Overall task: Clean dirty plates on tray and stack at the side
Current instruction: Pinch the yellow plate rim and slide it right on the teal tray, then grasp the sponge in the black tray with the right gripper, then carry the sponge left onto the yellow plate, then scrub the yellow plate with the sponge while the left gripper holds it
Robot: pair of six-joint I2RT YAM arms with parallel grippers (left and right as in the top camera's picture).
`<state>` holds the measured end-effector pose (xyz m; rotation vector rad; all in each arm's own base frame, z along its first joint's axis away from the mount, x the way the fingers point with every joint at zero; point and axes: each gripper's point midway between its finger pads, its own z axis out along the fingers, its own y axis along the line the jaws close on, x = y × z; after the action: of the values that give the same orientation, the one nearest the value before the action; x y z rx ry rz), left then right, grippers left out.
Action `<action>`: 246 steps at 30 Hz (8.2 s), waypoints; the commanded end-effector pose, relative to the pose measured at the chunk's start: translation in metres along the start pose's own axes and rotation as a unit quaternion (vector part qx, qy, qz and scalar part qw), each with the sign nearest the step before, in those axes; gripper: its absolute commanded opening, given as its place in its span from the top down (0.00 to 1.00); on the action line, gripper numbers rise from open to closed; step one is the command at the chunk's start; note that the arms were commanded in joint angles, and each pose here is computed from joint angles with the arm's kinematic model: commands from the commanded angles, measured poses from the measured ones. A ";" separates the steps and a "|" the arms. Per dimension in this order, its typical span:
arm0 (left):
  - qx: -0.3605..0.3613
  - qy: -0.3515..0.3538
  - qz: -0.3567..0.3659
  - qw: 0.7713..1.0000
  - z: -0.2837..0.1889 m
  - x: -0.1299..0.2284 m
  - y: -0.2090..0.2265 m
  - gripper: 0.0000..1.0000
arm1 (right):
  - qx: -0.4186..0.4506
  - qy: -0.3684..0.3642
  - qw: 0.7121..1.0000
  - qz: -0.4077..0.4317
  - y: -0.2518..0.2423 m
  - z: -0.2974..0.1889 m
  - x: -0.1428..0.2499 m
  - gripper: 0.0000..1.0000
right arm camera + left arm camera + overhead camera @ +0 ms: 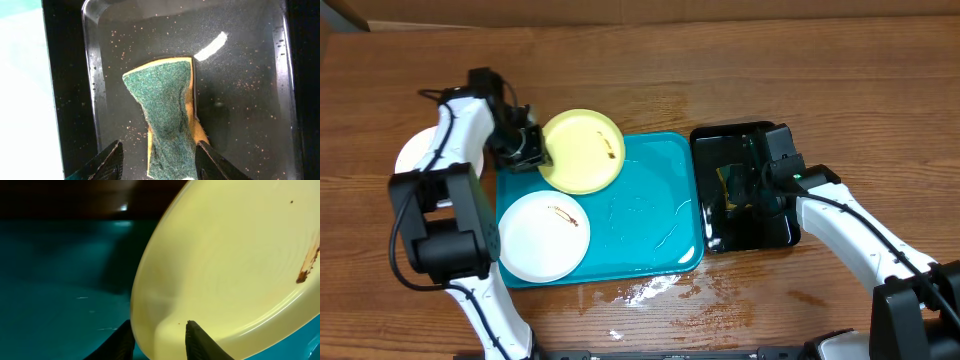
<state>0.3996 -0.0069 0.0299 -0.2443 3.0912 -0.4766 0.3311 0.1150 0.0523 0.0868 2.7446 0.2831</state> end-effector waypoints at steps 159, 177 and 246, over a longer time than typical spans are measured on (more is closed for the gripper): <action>-0.174 -0.012 0.053 0.983 0.048 0.038 -0.092 0.96 | 0.024 0.076 0.997 0.009 0.049 0.019 0.000 0.96; -0.171 -0.016 0.054 0.984 0.048 0.036 -0.094 0.96 | 0.089 0.034 0.995 -0.029 0.025 0.035 -0.019 0.96; -0.168 -0.038 0.001 0.985 0.048 0.030 -0.094 0.96 | 0.118 0.017 0.987 0.110 0.114 0.070 0.022 0.96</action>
<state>0.3793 -0.1174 0.0128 -0.1868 3.1062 0.0447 0.3401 0.2442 0.0092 0.4119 2.7977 0.0342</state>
